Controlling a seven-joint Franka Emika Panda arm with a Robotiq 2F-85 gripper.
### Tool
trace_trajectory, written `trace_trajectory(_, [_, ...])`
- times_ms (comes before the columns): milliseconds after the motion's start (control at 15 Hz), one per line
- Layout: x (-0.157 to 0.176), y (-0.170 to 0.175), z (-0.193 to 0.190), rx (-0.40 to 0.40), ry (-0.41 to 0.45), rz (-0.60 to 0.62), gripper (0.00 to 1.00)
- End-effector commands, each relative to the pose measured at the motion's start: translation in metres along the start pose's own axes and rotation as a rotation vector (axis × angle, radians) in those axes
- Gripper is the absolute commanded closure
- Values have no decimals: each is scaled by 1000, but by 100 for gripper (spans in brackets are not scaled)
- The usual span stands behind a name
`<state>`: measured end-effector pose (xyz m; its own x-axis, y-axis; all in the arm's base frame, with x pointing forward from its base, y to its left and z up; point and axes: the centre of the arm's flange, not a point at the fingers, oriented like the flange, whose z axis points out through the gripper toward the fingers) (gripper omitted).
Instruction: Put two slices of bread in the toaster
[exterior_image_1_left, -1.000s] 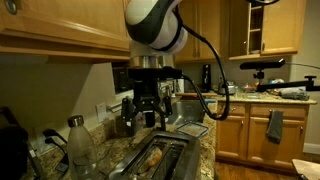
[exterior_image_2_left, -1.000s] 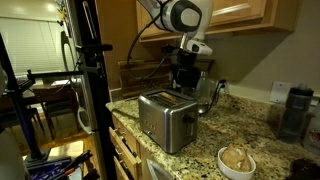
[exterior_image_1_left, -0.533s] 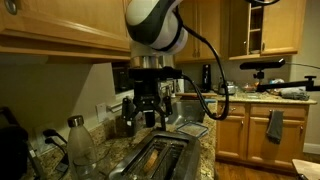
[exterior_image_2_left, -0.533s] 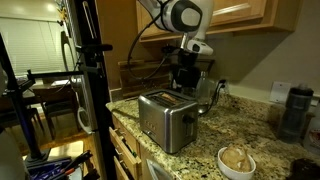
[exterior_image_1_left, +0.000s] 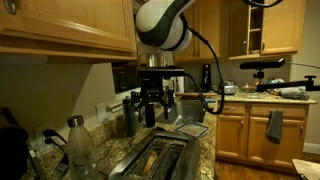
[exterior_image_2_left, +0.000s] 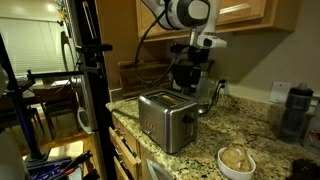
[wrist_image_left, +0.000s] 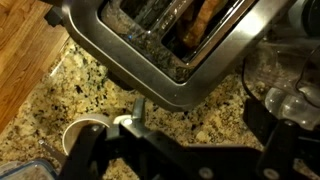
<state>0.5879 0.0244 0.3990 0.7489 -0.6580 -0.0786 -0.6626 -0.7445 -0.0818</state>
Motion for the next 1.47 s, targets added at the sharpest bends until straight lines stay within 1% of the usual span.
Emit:
trace_trajectory(0, [-8,27,-14,-13,76,-2,0])
trace_trajectory(267, [-4,44,-24,-39,136,-61,0])
trace_trajectory(467, [1,61,-27,-40,207,-41,0])
trace_trajectory(667, [7,78,-24,-40,244,-14,0])
trace_trajectory(1133, [15,113,-10,-40,302,45,0])
trace_trajectory(1400, [21,130,1,-42,314,81,0])
